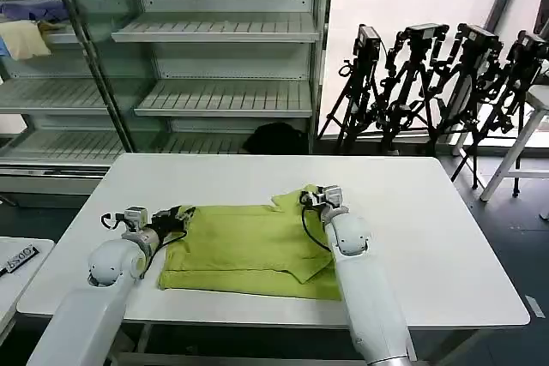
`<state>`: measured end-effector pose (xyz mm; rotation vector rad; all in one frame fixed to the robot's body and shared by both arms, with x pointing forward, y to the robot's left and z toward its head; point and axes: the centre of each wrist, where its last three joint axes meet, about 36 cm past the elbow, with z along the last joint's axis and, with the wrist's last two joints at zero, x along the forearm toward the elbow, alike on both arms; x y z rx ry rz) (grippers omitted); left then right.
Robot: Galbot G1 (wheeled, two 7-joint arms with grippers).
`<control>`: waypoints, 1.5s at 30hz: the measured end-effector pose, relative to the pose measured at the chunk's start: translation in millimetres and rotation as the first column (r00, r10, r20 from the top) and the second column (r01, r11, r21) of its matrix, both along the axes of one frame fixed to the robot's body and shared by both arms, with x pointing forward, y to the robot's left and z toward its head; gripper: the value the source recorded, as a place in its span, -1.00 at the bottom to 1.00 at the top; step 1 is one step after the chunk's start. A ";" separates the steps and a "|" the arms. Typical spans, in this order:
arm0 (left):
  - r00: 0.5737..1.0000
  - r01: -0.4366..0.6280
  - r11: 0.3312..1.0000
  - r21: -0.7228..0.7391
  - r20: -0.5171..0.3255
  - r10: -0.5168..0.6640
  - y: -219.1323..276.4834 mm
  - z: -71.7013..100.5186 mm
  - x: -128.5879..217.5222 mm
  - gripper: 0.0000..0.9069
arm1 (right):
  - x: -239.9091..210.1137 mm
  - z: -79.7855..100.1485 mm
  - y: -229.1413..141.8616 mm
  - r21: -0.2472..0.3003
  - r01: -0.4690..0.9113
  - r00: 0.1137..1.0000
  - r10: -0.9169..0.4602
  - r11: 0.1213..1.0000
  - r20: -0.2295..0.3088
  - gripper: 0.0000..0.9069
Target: Fold and organize the clothes.
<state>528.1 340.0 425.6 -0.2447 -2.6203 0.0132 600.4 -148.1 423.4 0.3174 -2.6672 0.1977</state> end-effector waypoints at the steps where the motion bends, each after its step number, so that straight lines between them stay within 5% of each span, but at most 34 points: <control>1: 1.000 0.001 1.000 -0.001 0.000 -0.001 -0.3 0.2 -0.2 -0.96 | -0.4 0.0 0.1 0.000 -0.001 1.000 0.001 1.000 0.000 -1.00; 17: 0.999 0.006 0.999 -0.036 0.049 -0.004 -4.6 15.7 0.4 -0.98 | -7.9 9.4 -6.7 0.051 0.034 0.999 -0.036 0.998 0.031 -1.00; 32: 0.994 0.034 0.992 -0.123 0.105 -0.021 -6.3 36.0 -17.4 -0.98 | -51.2 35.8 -12.0 0.111 0.012 0.992 -0.026 0.994 0.125 -1.00; 45: 0.995 0.054 0.984 -0.172 0.091 -0.039 -2.5 24.4 -48.5 -0.98 | -134.5 27.7 -37.3 0.135 0.016 0.990 -0.035 0.991 0.137 -1.00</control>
